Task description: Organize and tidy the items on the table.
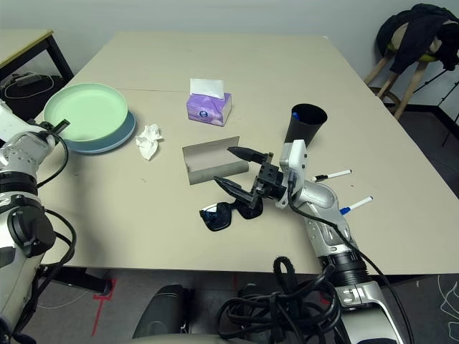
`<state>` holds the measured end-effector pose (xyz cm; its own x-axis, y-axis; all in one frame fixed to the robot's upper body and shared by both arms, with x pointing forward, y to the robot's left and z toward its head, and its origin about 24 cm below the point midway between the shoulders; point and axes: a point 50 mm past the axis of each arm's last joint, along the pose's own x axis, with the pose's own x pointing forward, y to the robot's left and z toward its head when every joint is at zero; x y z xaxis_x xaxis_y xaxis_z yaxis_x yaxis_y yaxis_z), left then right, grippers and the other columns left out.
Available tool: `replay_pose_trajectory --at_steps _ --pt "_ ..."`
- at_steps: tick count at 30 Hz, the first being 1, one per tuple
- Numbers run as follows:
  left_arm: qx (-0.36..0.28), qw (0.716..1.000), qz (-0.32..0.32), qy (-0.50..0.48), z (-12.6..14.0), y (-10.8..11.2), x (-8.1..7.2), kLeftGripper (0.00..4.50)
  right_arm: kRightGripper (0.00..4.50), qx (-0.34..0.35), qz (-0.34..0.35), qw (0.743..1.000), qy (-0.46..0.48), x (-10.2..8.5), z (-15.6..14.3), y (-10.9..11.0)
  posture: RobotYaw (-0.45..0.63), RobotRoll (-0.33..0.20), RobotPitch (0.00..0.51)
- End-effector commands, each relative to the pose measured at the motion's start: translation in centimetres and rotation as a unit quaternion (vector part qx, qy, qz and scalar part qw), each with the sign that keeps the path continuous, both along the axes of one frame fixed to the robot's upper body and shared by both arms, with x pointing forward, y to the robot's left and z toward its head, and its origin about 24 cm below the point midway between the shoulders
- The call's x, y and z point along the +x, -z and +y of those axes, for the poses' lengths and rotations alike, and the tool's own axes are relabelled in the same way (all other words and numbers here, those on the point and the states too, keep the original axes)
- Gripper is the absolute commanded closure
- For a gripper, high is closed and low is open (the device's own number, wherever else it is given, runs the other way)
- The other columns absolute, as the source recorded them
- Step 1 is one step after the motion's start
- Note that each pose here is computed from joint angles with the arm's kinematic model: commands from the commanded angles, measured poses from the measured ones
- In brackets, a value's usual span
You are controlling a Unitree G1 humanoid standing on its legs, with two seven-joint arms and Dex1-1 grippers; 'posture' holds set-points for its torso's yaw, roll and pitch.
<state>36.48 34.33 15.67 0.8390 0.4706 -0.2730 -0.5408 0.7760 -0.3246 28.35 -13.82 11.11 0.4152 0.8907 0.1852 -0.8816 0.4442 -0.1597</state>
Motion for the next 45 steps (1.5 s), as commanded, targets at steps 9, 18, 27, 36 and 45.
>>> replay_pose_trajectory --at_steps 9,18,27,36,45 --pt "0.053 0.994 0.043 0.089 -1.9 1.2 0.7 0.04 0.0 -0.008 0.019 0.999 0.043 0.4 -0.5 -0.2 0.11 0.0 0.056" --pt "0.157 0.914 -0.01 0.375 -4.9 0.8 -0.5 0.04 0.0 -0.007 0.021 0.999 0.041 0.4 -0.4 -0.1 0.13 0.0 0.057" --pt "0.173 0.852 0.046 0.493 -6.7 2.3 -1.2 0.04 0.0 -0.009 0.021 0.999 0.035 0.3 -0.3 -0.1 0.12 0.0 0.057" --pt "0.246 0.819 0.055 0.516 -9.0 3.3 0.5 0.04 0.0 -0.008 0.018 0.999 0.04 0.2 -0.4 -0.2 0.09 0.0 0.051" --pt "0.238 0.824 0.054 0.511 -10.9 4.0 2.1 0.04 0.0 -0.007 0.016 0.999 0.046 -0.1 -0.5 -0.3 0.07 0.0 0.053"
